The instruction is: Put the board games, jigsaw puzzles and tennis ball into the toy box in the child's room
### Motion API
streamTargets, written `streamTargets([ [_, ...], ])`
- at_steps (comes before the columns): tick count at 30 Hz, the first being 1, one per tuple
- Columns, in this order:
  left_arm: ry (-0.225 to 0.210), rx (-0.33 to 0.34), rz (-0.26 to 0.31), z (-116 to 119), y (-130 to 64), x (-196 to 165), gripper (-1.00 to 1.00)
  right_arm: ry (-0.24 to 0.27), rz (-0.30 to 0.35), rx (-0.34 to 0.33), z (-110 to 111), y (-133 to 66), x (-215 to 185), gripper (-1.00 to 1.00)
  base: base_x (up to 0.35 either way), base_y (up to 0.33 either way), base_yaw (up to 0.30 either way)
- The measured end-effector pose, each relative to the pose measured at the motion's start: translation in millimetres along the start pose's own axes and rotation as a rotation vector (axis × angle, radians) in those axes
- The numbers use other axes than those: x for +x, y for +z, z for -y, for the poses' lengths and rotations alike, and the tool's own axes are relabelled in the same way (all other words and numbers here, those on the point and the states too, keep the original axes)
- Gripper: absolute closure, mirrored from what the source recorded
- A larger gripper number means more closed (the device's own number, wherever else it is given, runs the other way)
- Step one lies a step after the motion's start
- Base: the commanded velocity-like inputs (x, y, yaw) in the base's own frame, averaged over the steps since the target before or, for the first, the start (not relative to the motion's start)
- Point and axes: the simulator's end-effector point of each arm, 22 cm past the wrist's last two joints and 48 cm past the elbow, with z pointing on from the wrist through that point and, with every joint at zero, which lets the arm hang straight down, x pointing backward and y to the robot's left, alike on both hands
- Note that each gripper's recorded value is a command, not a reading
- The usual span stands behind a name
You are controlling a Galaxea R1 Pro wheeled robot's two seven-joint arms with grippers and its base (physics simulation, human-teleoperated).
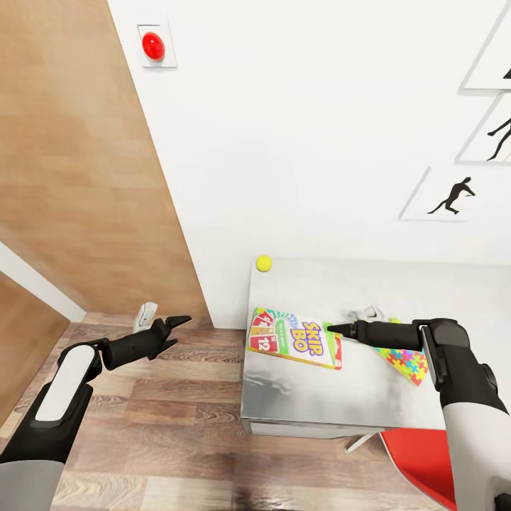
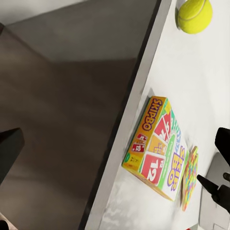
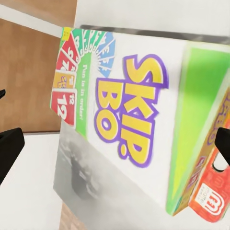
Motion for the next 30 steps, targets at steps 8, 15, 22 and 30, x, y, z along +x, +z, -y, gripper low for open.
streamTargets([
  [8, 0.000, 0.000, -0.001, 0.1, 0.1, 0.3, -1.00, 0.005, 0.003, 0.002, 1.4, -0.3, -1.0, -1.00, 0.000, 0.000, 0.000],
  [15, 0.001, 0.000, -0.001, 0.1, 0.2, 0.3, -1.00, 0.014, 0.000, 0.001, 3.2, 0.7, -0.2, -1.00, 0.000, 0.000, 0.000],
  [22, 0.000, 0.000, -0.001, 0.1, 0.2, 0.4, -1.00, 0.033, -0.009, -0.002, 6.0, 3.5, 3.6, -1.00, 0.000, 0.000, 0.000],
  [30, 0.000, 0.000, -0.001, 0.0, 0.2, 0.4, -1.00, 0.039, -0.013, -0.002, 7.4, 5.0, 5.1, -1.00, 0.000, 0.000, 0.000],
])
